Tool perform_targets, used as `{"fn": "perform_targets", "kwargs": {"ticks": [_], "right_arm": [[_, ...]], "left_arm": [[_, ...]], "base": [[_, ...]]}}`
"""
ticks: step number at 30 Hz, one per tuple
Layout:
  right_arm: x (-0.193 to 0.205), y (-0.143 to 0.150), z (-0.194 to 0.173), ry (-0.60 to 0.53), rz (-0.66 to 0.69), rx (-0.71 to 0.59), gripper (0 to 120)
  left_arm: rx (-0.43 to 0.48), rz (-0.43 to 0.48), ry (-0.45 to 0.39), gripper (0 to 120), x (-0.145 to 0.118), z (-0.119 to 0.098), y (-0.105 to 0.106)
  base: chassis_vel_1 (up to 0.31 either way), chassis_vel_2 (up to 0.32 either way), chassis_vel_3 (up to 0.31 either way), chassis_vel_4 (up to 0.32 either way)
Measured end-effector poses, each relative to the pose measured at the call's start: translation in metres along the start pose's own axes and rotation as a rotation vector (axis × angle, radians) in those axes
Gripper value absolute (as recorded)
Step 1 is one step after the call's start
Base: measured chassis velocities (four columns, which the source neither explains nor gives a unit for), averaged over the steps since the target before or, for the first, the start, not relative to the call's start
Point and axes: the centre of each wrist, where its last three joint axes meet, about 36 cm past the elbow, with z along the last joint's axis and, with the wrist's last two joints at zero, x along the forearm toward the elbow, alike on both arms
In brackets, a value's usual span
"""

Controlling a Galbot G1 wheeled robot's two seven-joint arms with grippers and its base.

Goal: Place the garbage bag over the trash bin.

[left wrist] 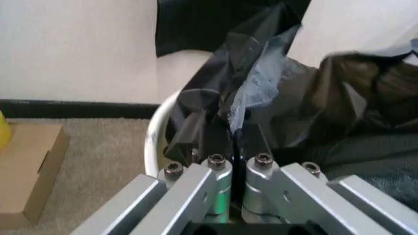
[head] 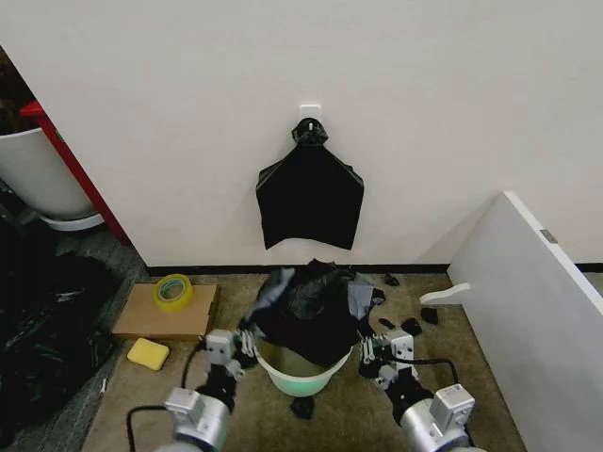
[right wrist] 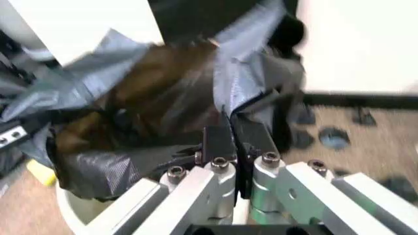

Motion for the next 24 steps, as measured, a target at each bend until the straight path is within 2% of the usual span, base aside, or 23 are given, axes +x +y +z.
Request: {"fn": "perform_targets", "kwargs": {"ticks": [5,14,19,24], "right_arm": [[0.005,0.008,0.011,0.104,0.020,0.007,0],[0.007,0.011,0.024,0.112,0.007,0.079,0],[0.015,0.012,0.035,0.170,0.019,0.124,0],[0.026,0.019,0.033,0.246,0.041,0.146,0]], "left_arm": [[-0.049,-0.017,0.013,0,0.005,0.007,0.001],[-0.157,-0.063,-0.014,0,0.008,0.006,0.013],[-0.279,-0.112,0.022,0,0.028,0.012,0.016],[-0.336,-0.137,0.044,0,0.045,0.013,0.013]], "base": [[0.000,0.000,0.000,0.000],[0.000,0.000,0.000,0.000],[0.000,0.000,0.000,0.000],[0.000,0.000,0.000,0.000]]}}
